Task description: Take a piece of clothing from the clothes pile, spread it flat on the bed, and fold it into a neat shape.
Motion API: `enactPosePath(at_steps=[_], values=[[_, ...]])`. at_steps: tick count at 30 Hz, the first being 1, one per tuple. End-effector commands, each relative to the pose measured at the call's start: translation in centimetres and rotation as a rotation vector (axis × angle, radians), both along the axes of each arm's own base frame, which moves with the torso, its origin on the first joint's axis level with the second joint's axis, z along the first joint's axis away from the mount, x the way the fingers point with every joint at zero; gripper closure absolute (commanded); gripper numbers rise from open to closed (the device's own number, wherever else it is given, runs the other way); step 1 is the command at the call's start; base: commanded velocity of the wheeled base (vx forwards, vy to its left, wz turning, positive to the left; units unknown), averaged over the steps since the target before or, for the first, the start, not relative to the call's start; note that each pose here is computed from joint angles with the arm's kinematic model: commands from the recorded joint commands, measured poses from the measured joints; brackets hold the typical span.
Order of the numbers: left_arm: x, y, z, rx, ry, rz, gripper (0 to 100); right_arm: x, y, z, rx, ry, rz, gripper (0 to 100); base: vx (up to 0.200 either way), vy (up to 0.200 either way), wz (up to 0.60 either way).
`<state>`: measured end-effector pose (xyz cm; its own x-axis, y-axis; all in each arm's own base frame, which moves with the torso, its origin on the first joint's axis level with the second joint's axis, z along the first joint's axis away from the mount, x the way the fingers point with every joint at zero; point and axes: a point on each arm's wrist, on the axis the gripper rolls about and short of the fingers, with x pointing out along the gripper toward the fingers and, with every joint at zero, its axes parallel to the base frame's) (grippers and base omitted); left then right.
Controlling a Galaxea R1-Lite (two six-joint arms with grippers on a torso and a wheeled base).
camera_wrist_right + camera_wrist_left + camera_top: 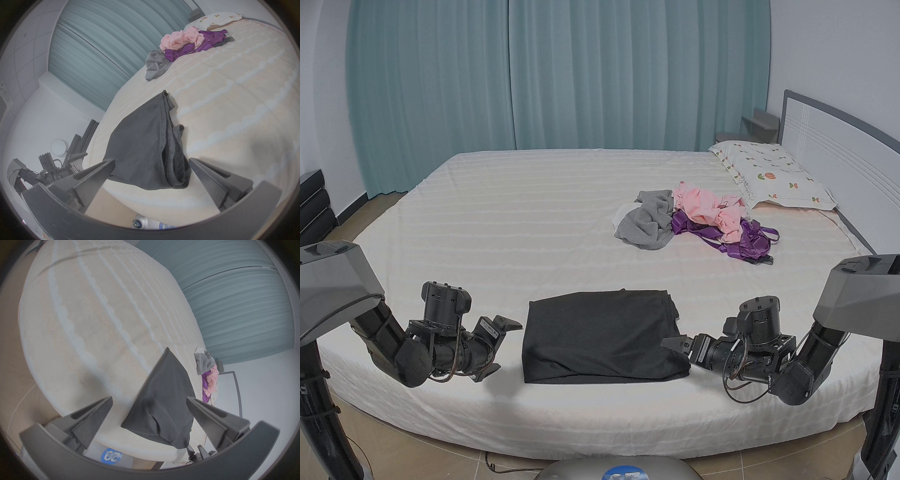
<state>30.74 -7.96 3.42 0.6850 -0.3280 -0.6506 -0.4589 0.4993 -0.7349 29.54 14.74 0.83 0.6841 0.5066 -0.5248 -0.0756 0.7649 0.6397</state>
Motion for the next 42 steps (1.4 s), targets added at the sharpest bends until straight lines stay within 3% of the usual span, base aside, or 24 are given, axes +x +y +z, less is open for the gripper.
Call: enactPosePath(at_steps=[1,2,3,13,21,27,36,42], values=[[0.0,0.0,0.2,-0.002,-0.005,0.000,0,0.1,0.6,-1.1,-0.012,0.019,0.016,0,0.000,0.000,0.00],[0.0,0.0,0.2,-0.002,-0.005,0.000,0,0.2,0.7,-1.5,-0.018,0.028,0.018,0,0.000,0.000,0.00],[0.0,0.0,0.2,-0.002,-0.005,0.000,0,0.2,0.8,-1.7,-0.021,0.033,0.020,100,0.000,0.000,0.00],[-0.3,-0.5,-0.2,0.009,0.009,-0.015,0,0.1,-0.2,-1.0,-0.035,0.022,-0.007,100,0.000,0.000,0.00],[-1.4,-2.6,-1.1,0.038,0.038,-0.094,0,0.5,-1.0,-0.7,-0.028,0.014,-0.030,100,0.000,0.000,0.00],[-2.2,-3.6,-2.5,0.126,0.053,-0.204,0,0.9,-1.1,-0.9,-0.019,0.013,-0.042,100,0.000,0.000,0.00],[-1.2,-4.0,-2.8,0.130,0.035,-0.203,0,1.1,-1.1,-0.7,-0.012,0.007,-0.042,100,0.000,0.000,0.00],[0.2,-4.4,-3.6,0.185,0.013,-0.181,0,1.1,-1.0,-0.7,-0.011,0.007,-0.042,100,0.000,0.000,0.00]])
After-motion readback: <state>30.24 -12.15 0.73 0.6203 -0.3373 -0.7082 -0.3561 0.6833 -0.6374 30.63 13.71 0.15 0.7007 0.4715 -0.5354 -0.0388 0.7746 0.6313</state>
